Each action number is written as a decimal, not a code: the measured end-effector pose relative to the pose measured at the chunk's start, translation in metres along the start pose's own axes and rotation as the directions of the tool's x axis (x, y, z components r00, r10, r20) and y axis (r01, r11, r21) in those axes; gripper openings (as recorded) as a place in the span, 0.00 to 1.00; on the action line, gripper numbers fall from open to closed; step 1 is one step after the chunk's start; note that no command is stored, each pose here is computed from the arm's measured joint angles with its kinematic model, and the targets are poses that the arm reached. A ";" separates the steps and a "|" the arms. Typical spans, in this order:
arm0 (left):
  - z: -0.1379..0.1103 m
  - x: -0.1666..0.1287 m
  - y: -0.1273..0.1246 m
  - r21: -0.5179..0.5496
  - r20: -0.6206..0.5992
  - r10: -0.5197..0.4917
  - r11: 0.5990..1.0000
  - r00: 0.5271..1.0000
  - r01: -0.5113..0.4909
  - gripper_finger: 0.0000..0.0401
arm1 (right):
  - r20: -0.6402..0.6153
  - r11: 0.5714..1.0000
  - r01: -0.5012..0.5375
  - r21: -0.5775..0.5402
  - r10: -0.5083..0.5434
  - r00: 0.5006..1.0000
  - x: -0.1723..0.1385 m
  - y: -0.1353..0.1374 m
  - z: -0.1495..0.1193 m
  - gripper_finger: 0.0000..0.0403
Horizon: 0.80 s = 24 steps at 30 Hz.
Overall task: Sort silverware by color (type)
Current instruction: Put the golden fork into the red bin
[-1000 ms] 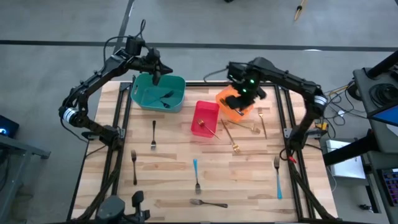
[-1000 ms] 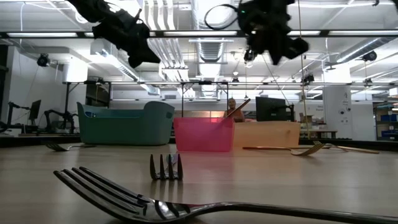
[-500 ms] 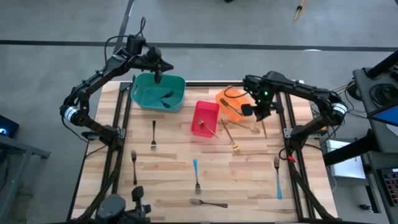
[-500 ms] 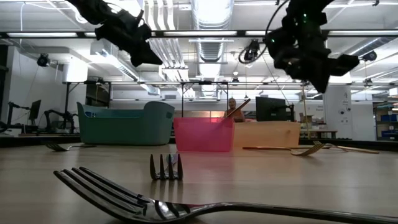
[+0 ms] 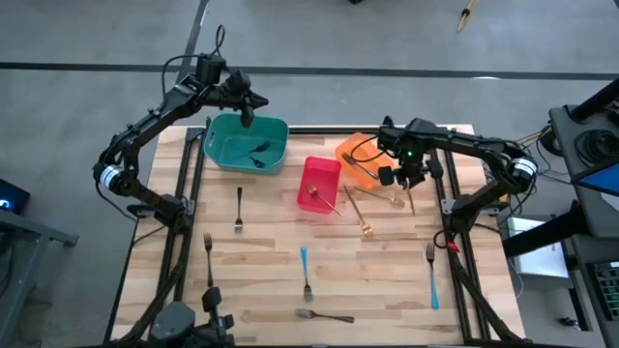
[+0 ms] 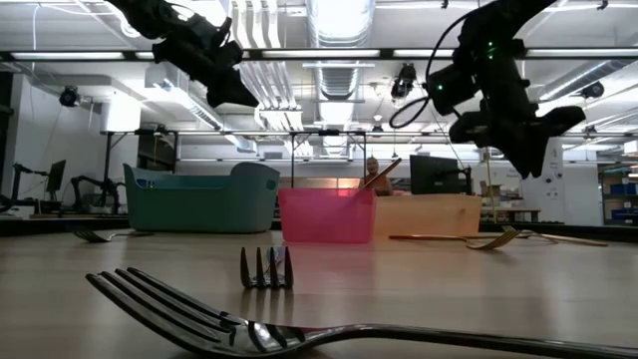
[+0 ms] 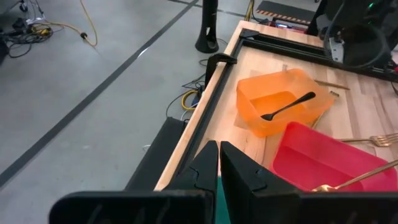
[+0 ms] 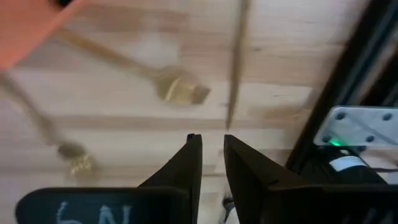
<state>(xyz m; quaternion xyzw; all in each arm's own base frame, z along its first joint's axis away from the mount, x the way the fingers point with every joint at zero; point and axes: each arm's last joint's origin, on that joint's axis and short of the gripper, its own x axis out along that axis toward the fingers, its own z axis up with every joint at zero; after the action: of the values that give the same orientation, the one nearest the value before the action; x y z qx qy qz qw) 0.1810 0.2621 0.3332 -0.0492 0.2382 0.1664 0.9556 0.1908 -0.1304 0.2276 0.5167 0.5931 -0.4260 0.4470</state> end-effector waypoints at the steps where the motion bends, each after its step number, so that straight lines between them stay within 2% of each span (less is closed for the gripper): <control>1: 0.000 0.000 0.000 -0.006 0.001 0.001 1.000 1.000 -0.001 0.00 | -0.001 1.000 0.008 0.010 -0.008 1.000 0.002 -0.002 0.002 0.13; 8: 0.000 0.000 0.000 -0.016 0.002 0.001 1.000 1.000 -0.001 0.00 | 0.026 0.999 -0.031 0.013 0.030 0.999 0.017 -0.016 0.020 0.03; 16: 0.001 0.000 0.000 -0.030 0.003 0.004 1.000 1.000 -0.004 0.00 | 0.086 0.994 -0.100 0.055 0.095 0.992 0.038 -0.031 0.040 0.02; 19: 0.000 0.000 0.001 -0.037 -0.011 0.042 0.998 0.999 -0.042 0.00 | 0.072 0.993 -0.093 0.066 0.088 0.994 0.044 -0.038 0.042 0.05; 24: 0.000 0.000 0.003 -0.036 -0.030 0.095 0.995 0.995 -0.096 0.00 | 0.057 0.994 -0.080 0.069 0.076 0.995 0.057 -0.046 0.042 0.17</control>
<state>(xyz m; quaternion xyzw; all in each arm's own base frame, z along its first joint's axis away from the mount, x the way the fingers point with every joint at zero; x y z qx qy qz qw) 0.1796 0.2645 0.3329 -0.0581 0.2504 0.2159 0.9420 0.1446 -0.1626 0.1639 0.5432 0.5445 -0.4431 0.4605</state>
